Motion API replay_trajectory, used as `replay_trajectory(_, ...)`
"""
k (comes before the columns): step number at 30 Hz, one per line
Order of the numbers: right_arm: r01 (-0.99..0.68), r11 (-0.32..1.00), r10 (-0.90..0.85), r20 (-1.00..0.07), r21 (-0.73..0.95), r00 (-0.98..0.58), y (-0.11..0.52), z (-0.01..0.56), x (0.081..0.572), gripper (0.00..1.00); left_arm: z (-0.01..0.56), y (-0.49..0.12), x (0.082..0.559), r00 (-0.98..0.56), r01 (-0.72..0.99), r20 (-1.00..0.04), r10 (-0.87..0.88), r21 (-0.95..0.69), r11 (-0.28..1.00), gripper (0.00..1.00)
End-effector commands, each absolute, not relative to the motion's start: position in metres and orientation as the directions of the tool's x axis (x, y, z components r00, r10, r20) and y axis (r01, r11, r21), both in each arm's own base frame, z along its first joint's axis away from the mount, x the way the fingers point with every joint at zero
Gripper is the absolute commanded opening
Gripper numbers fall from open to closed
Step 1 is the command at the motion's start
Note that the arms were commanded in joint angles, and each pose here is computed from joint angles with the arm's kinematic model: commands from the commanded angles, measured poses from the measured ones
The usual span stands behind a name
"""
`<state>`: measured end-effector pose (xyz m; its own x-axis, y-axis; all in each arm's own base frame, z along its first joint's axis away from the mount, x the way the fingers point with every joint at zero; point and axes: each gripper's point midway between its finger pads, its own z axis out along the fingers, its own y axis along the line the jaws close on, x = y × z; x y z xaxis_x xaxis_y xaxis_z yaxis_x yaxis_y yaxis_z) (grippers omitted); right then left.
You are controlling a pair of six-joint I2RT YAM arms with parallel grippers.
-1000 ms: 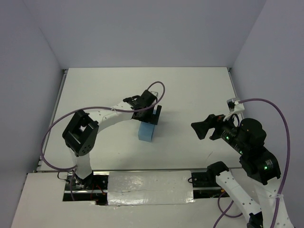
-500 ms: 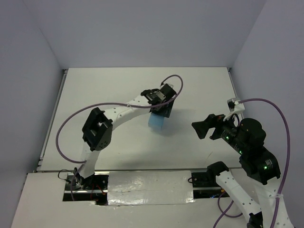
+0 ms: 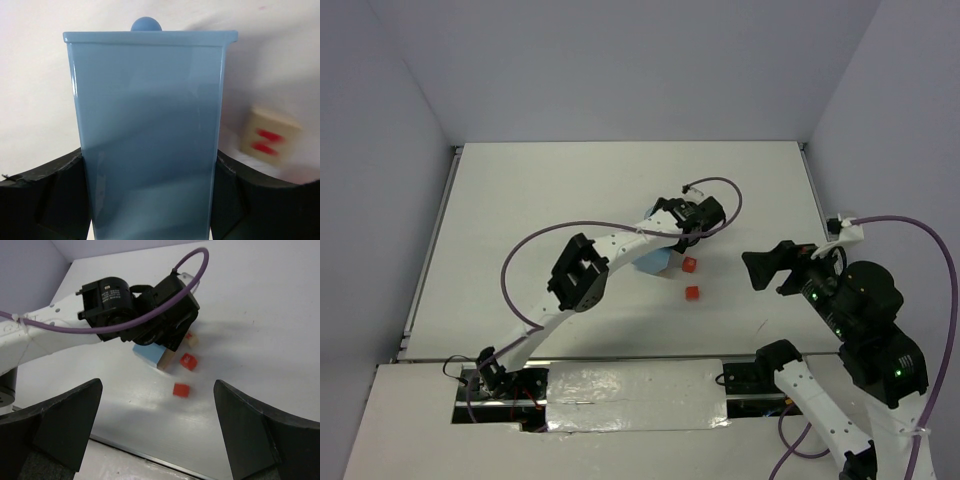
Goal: Build the wood block tower
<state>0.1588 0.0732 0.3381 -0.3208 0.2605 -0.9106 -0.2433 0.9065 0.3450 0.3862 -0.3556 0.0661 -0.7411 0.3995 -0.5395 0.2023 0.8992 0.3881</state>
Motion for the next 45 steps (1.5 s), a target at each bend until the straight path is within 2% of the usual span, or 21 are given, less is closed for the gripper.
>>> replay_trajectory(1, -0.220, 0.908, 0.305, -0.923, 0.356, -0.234, 0.061, 0.365, 0.150, 1.00, 0.090, -0.329, 0.386, -0.700, 0.120, -0.532, 0.476, 0.570, 0.813, 0.06)
replay_trajectory(7, -0.220, 0.904, 0.316, -0.919, 0.367, -0.237, 0.062, 0.362, 0.150, 1.00, 0.083, -0.323, 0.379, -0.695, 0.150, -0.495, 0.522, 0.610, 0.778, 0.17)
replay_trajectory(13, -0.172, 0.913, 0.324, -0.913, 0.371, -0.248, 0.059, 0.351, 0.161, 1.00, 0.109, -0.336, 0.373, -0.676, 0.143, -0.573, 0.464, 0.516, 0.845, 0.20)
replay_trajectory(17, -0.153, 0.906, 0.353, -0.904, 0.394, -0.239, 0.058, 0.346, 0.165, 1.00, 0.159, -0.327, 0.377, -0.645, 0.049, -0.694, 0.321, 0.381, 0.923, 0.20)
replay_trajectory(20, -0.151, 0.899, 0.365, -0.895, 0.410, -0.257, 0.062, 0.339, 0.170, 1.00, 0.182, -0.313, 0.375, -0.643, 0.037, -0.721, 0.259, 0.309, 0.950, 0.21)
replay_trajectory(24, -0.148, 0.888, 0.391, -0.884, 0.436, -0.257, 0.064, 0.336, 0.172, 1.00, 0.187, -0.283, 0.369, -0.687, 0.040, -0.700, 0.197, 0.235, 0.971, 0.22)
replay_trajectory(25, -0.155, 0.881, 0.405, -0.881, 0.447, -0.243, 0.066, 0.339, 0.174, 1.00, 0.202, -0.275, 0.366, -0.681, 0.040, -0.715, 0.158, 0.179, 0.983, 0.22)
replay_trajectory(26, -0.168, 0.865, 0.427, -0.870, 0.472, -0.248, 0.070, 0.335, 0.173, 1.00, 0.176, -0.271, 0.352, -0.739, 0.093, -0.653, 0.163, 0.142, 0.986, 0.20)
replay_trajectory(27, -0.194, 0.849, 0.448, -0.865, 0.491, -0.227, 0.074, 0.341, 0.176, 1.00, 0.206, -0.269, 0.359, -0.692, 0.098, -0.718, 0.077, 0.012, 0.995, 0.20)
replay_trajectory(28, -0.213, 0.836, 0.462, -0.857, 0.507, -0.228, 0.078, 0.341, 0.177, 1.00, 0.211, -0.270, 0.354, -0.688, 0.139, -0.723, 0.051, -0.063, 0.988, 0.19)
replay_trajectory(29, -0.242, 0.811, 0.473, -0.841, 0.532, -0.263, 0.089, 0.331, 0.179, 0.99, 0.186, -0.272, 0.336, -0.751, 0.214, -0.658, 0.051, -0.169, 0.962, 0.18)
replay_trajectory(31, -0.309, 0.764, 0.496, -0.821, 0.567, -0.283, 0.107, 0.332, 0.187, 0.98, 0.252, -0.288, 0.326, -0.640, 0.358, -0.764, -0.084, -0.392, 0.847, 0.16)
replay_trajectory(32, -0.342, 0.719, 0.498, -0.792, 0.605, -0.354, 0.124, 0.319, 0.188, 0.94, 0.238, -0.285, 0.313, -0.653, 0.385, -0.752, -0.091, -0.433, 0.815, 0.15)
replay_trajectory(34, -0.387, 0.662, 0.510, -0.764, 0.642, -0.395, 0.142, 0.319, 0.199, 0.90, 0.299, -0.294, 0.290, -0.571, 0.541, -0.799, -0.186, -0.537, 0.647, 0.09)
replay_trajectory(35, -0.387, 0.639, 0.514, -0.743, 0.665, -0.427, 0.149, 0.310, 0.203, 0.86, 0.291, -0.296, 0.276, -0.585, 0.571, -0.790, -0.182, -0.561, 0.600, 0.08)
replay_trajectory(37, -0.415, 0.566, 0.536, -0.701, 0.712, -0.470, 0.165, 0.314, 0.208, 0.84, 0.320, -0.292, 0.261, -0.550, 0.626, -0.797, -0.250, -0.591, 0.509, 0.08)
replay_trajectory(39, -0.408, 0.549, 0.554, -0.683, 0.729, -0.476, 0.168, 0.315, 0.213, 0.84, 0.311, -0.279, 0.267, -0.559, 0.562, -0.790, -0.252, -0.584, 0.585, 0.08)
replay_trajectory(40, -0.396, 0.552, 0.557, -0.678, 0.734, -0.481, 0.169, 0.312, 0.216, 0.84, 0.282, -0.260, 0.281, -0.594, 0.432, -0.769, -0.236, -0.552, 0.714, 0.03)
replay_trajectory(41, -0.379, 0.559, 0.562, -0.673, 0.738, -0.481, 0.167, 0.310, 0.219, 0.83, 0.285, -0.252, 0.290, -0.588, 0.382, -0.773, -0.240, -0.526, 0.760, 0.00)
replay_trajectory(43, -0.327, 0.591, 0.570, -0.668, 0.738, -0.478, 0.163, 0.300, 0.227, 0.84, 0.247, -0.231, 0.317, -0.610, 0.220, -0.766, -0.202, -0.409, 0.886, 0.00)
replay_trajectory(45, -0.285, 0.617, 0.568, -0.666, 0.733, -0.484, 0.158, 0.288, 0.232, 0.84, 0.218, -0.227, 0.334, -0.654, 0.176, -0.747, -0.116, -0.300, 0.938, 0.00)
